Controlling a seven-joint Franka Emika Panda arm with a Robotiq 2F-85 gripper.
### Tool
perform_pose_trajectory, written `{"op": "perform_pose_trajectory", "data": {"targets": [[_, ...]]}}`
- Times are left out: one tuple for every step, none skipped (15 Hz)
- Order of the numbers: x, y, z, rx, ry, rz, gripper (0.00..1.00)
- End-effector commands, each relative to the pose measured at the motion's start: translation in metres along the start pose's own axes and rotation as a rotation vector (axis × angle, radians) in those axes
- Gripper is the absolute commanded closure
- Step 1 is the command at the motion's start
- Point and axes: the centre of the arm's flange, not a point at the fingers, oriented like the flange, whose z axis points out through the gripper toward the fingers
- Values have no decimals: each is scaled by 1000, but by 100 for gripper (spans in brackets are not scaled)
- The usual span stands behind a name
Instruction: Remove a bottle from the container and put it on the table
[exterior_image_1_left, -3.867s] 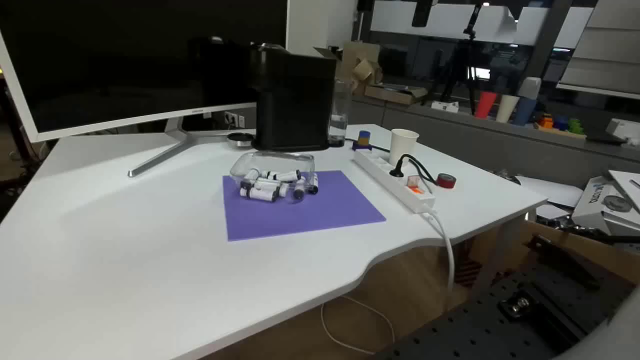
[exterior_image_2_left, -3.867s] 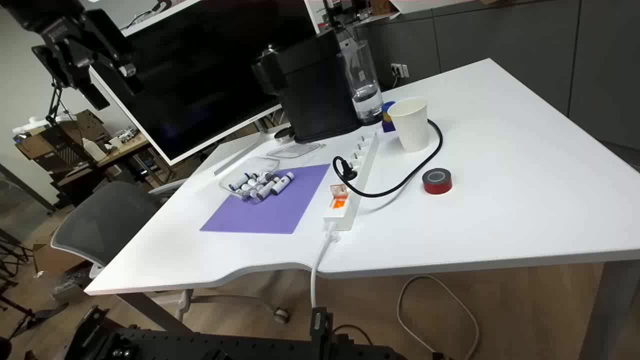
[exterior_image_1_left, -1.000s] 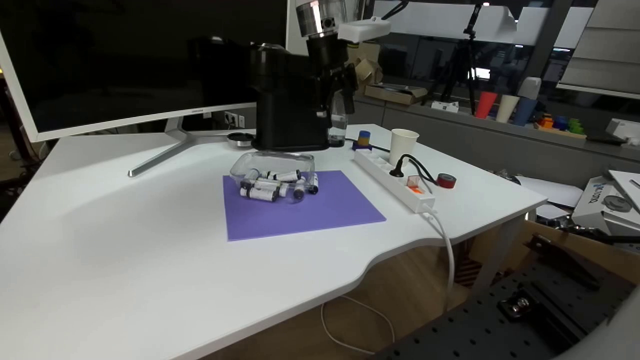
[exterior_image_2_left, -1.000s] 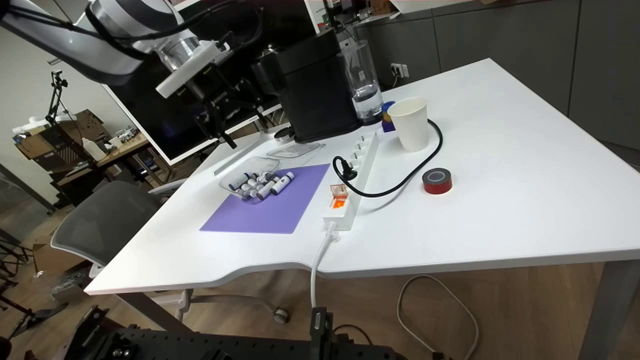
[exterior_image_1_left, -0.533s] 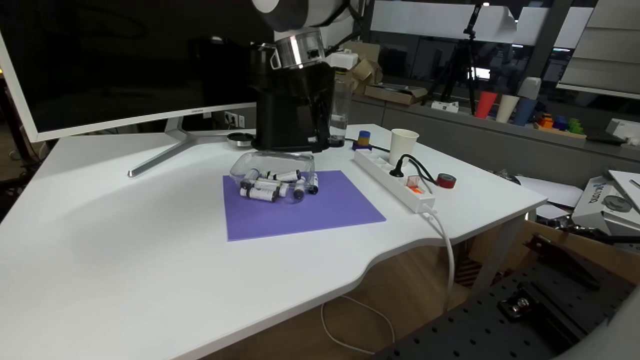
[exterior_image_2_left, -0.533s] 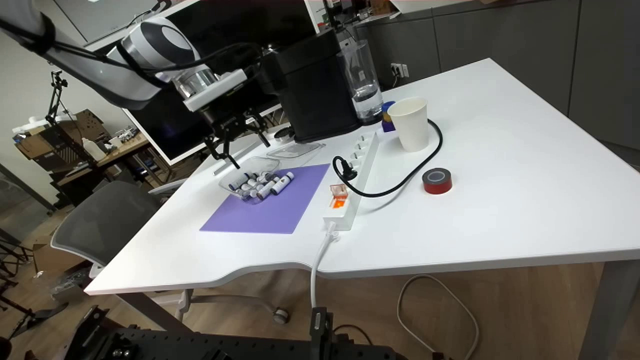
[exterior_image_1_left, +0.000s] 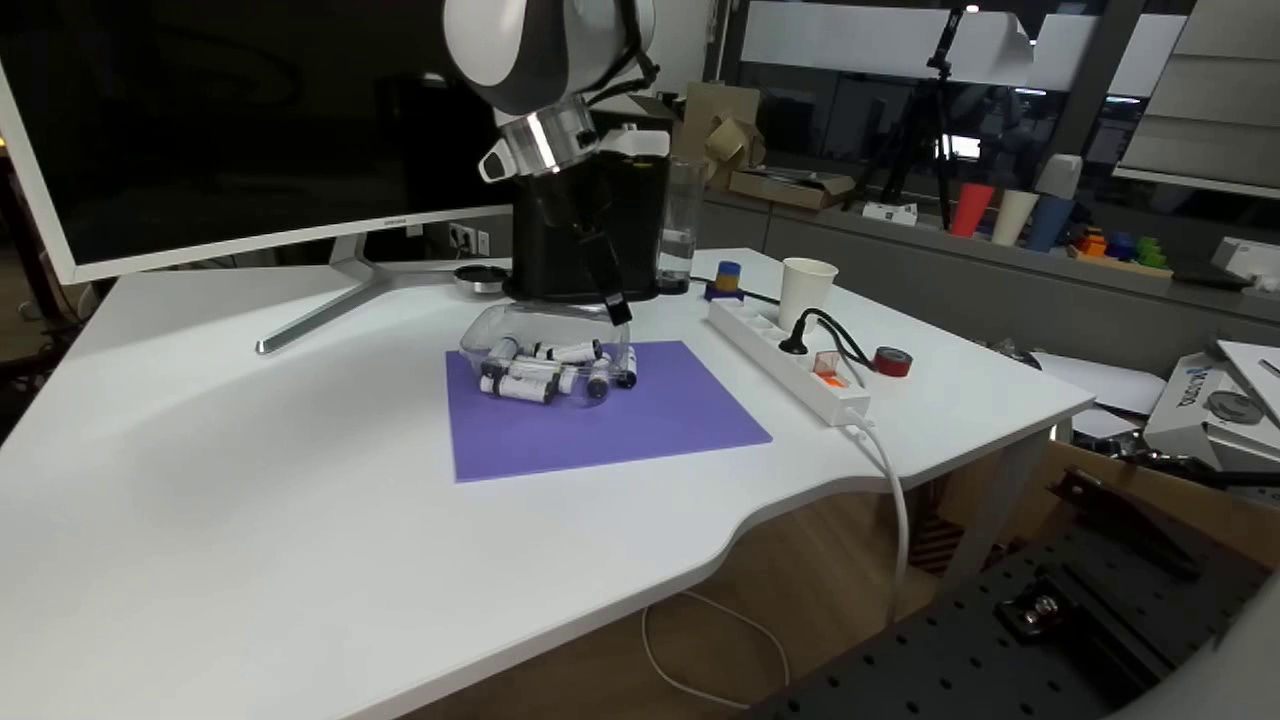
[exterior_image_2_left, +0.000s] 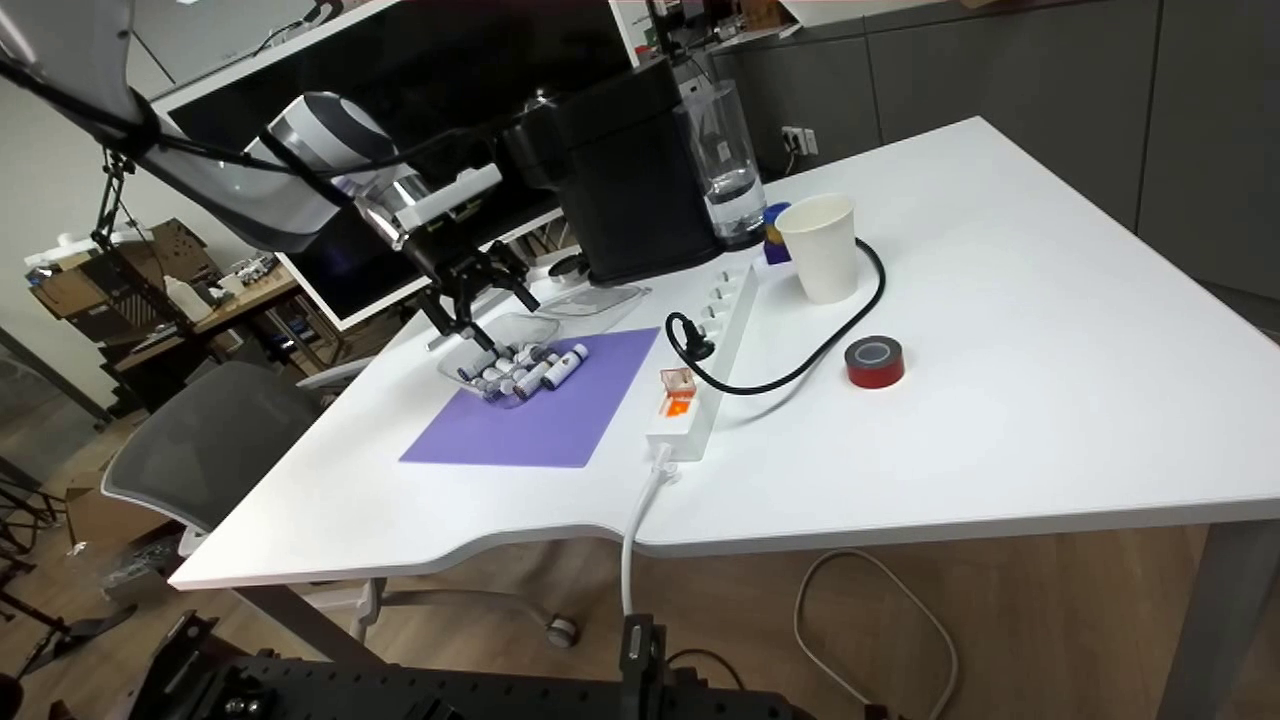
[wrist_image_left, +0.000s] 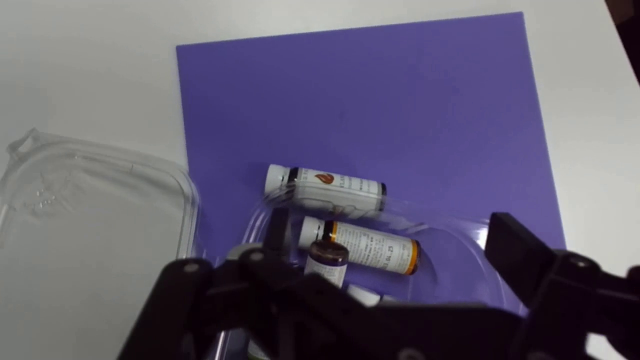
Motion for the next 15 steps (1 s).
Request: {"op": "perform_pose_trajectory", "data": {"targets": [[12, 16, 2, -13, -17, -46, 0], [15, 16, 4, -9, -6, -31, 0], [17, 16, 6, -10, 7, -7, 0], [19, 16, 8, -12, 15, 13, 0], [21, 17, 8, -14, 35, 35, 0], [22, 18, 9, -19, 57, 60, 0], [24, 19, 9, -24, 73, 83, 0], [25, 21, 9, -28, 90, 106, 0], [26, 22, 10, -32, 103, 126, 0], [27, 22, 11, -31, 113, 146, 0], [28, 23, 12, -33, 117, 158, 0], [28, 23, 14, -32, 119, 174, 0], [28, 23, 15, -29, 124, 190, 0], [28, 23, 17, -24, 126, 204, 0], [27, 23, 19, -20, 128, 218, 0]]}}
